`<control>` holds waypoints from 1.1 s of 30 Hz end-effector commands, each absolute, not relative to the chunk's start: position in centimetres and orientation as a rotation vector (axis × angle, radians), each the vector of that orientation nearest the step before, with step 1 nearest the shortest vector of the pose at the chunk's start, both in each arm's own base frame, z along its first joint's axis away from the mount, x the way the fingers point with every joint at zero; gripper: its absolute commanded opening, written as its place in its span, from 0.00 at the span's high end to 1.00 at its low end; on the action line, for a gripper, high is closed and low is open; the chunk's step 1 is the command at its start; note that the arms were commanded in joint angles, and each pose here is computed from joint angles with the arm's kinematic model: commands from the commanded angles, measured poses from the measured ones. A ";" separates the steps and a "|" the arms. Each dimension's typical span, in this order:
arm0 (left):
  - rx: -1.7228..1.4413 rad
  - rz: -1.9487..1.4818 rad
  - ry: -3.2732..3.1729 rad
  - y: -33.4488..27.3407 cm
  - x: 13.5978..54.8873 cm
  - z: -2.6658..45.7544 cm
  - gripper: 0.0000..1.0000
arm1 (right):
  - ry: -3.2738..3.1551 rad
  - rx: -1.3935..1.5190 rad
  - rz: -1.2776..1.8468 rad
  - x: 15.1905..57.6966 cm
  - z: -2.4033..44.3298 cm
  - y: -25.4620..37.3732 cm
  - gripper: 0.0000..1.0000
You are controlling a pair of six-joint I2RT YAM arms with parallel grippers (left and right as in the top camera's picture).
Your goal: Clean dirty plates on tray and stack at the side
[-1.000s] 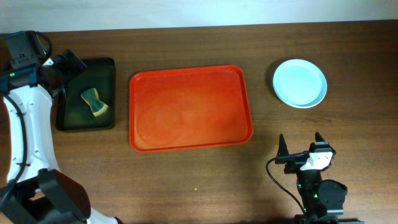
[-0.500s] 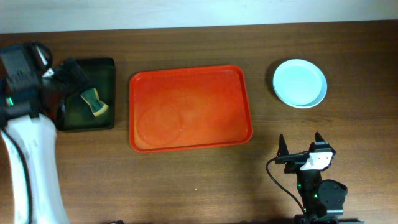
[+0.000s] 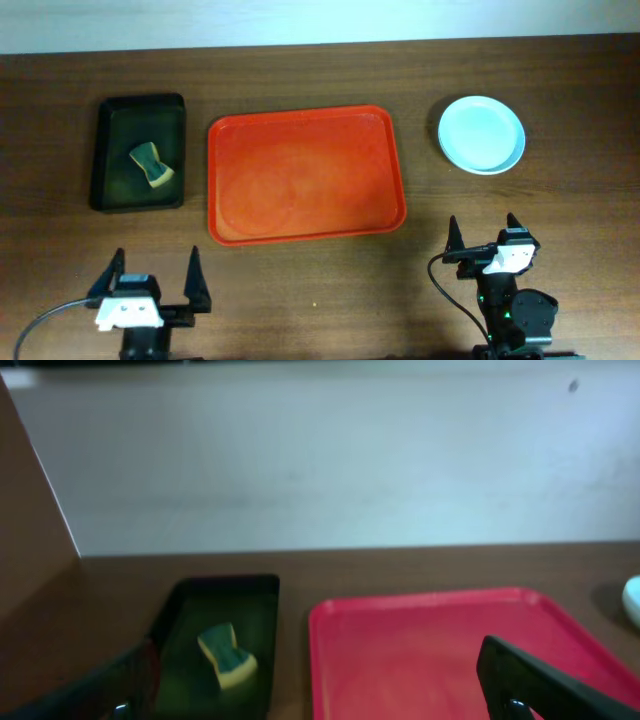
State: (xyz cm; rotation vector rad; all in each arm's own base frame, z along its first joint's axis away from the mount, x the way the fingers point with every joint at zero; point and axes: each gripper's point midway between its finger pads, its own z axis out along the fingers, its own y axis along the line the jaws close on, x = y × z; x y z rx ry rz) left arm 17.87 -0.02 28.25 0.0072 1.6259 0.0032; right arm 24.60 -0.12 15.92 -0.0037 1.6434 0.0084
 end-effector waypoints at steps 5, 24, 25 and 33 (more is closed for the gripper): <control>0.049 -0.013 1.677 -0.5 21.0 23.0 0.01 | 1.647 0.013 0.006 24.6 15.6 -0.4 0.02; -0.015 0.059 1.649 1.0 24.6 15.6 0.01 | 1.647 0.013 0.006 24.6 15.6 -0.4 0.02; -0.015 0.060 1.650 1.0 24.6 15.6 0.01 | 1.647 0.013 0.006 24.6 15.6 -0.4 0.02; -0.021 0.091 1.651 1.4 24.5 15.6 0.01 | 1.647 0.013 0.006 24.6 15.6 -0.4 0.02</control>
